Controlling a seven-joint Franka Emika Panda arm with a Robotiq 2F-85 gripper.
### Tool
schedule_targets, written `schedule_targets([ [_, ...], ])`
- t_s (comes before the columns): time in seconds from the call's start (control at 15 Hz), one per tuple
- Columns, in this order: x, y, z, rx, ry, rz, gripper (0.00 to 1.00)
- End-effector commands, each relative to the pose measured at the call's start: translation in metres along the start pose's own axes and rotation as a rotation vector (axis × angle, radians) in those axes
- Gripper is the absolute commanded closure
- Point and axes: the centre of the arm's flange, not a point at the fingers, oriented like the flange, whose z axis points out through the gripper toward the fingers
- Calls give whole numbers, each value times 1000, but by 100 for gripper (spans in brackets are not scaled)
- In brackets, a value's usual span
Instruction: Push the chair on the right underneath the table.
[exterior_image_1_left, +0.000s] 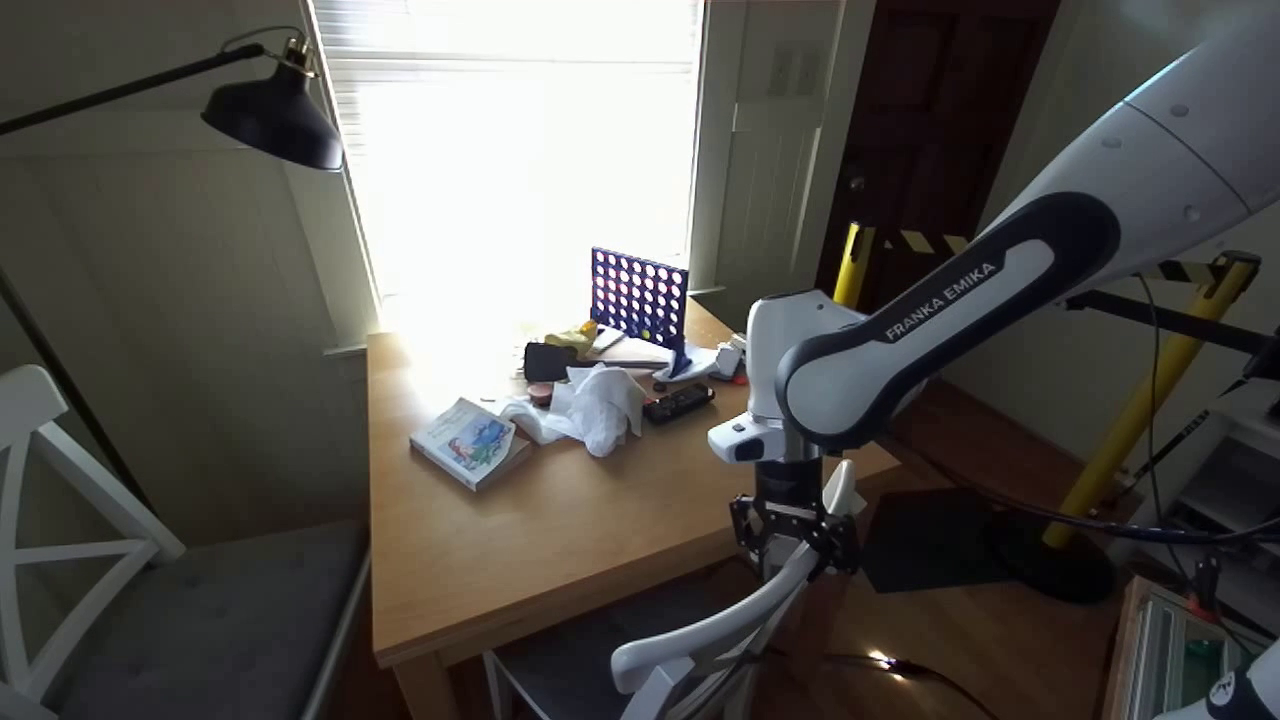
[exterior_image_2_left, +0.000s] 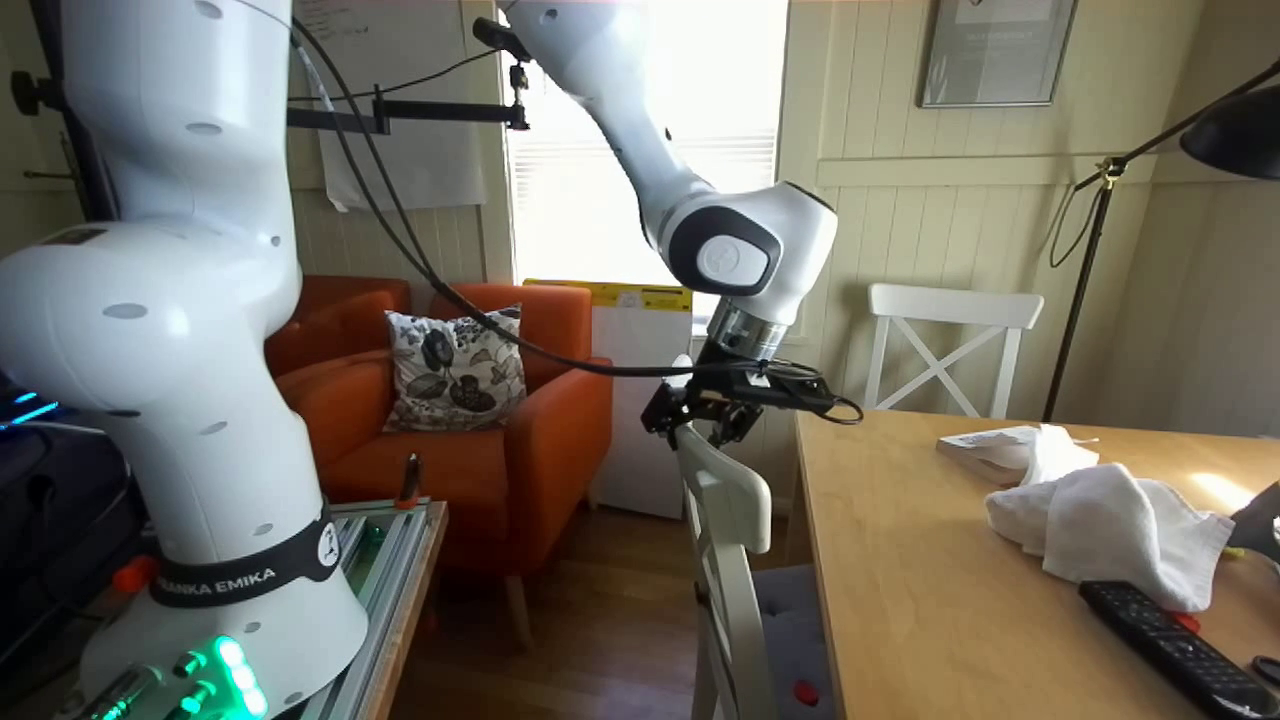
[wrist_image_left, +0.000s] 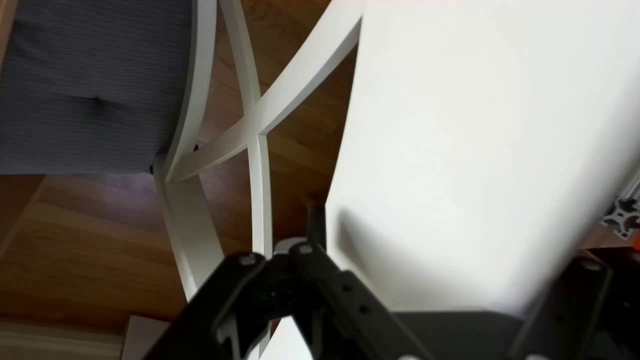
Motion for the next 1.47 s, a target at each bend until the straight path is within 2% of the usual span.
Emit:
schedule_targets([
  [0.0, 9, 35, -2, -126, -54, -42, 14],
  [0.2, 25, 16, -6, -105, -129, -164, 1],
  [0.33, 34, 3, -10, -100, -178, -224, 0],
  [0.53, 41, -19, -29, -134, -212, -259, 0],
  [0.8, 49, -53, -70, -212, -228, -254, 0],
  [0.93, 50, -68, -90, -225, -238, -213, 0],
  [1.07, 47, -81, -94, -211, -215, -169, 0],
  [1.27, 41, -102, -80, -140, -140, -92, 0],
  [1.33, 42, -76, -86, -164, -180, -140, 0],
  [1.4, 41, -82, -82, -148, -167, -126, 0],
])
